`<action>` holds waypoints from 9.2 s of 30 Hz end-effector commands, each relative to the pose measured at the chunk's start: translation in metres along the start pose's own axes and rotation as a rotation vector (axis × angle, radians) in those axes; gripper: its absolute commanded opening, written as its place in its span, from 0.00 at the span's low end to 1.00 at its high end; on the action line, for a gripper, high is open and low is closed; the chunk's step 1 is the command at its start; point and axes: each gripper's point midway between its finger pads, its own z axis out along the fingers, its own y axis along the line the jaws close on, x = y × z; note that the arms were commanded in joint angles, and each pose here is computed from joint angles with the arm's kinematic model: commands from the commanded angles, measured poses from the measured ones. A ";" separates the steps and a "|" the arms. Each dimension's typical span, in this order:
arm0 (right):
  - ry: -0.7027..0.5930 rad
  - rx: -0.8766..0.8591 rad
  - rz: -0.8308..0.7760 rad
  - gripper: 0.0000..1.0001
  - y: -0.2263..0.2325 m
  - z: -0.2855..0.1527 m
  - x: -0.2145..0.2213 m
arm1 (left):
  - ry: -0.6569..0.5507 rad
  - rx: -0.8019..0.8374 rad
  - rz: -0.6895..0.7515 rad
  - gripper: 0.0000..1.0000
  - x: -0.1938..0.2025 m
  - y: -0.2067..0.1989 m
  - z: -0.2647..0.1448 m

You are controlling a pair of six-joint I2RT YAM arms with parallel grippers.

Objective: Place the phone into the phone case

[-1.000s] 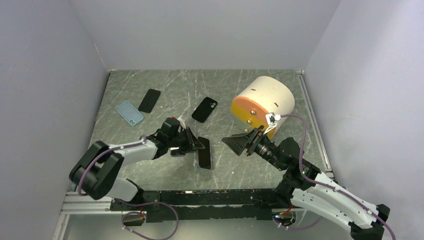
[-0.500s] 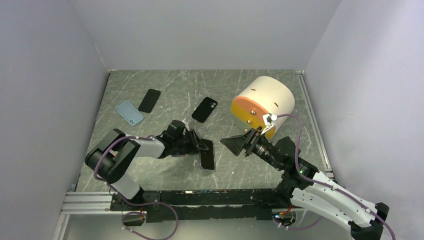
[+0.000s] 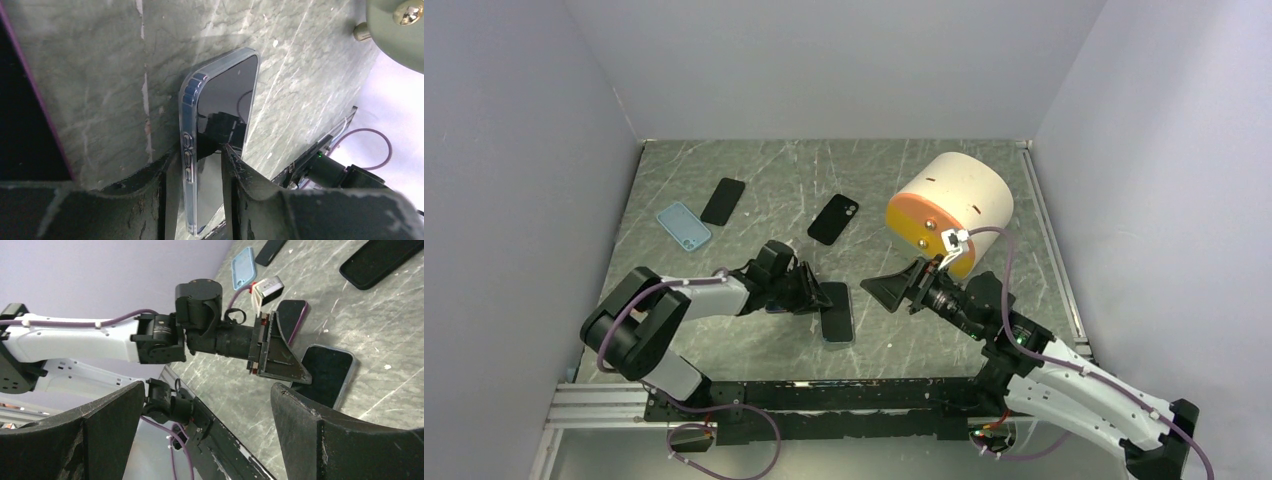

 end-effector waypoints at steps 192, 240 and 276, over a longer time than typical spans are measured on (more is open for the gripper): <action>0.559 0.392 -0.713 0.36 -0.211 0.292 0.055 | -0.284 -0.548 -0.093 0.41 -0.135 0.119 -0.202; 0.557 -0.139 -0.874 0.53 -0.032 0.200 0.182 | -0.255 -0.342 -0.072 0.37 -0.147 0.103 -0.188; 0.013 0.108 -0.482 0.99 -0.003 0.063 0.026 | 0.007 -0.345 0.395 0.37 -0.086 0.020 -0.068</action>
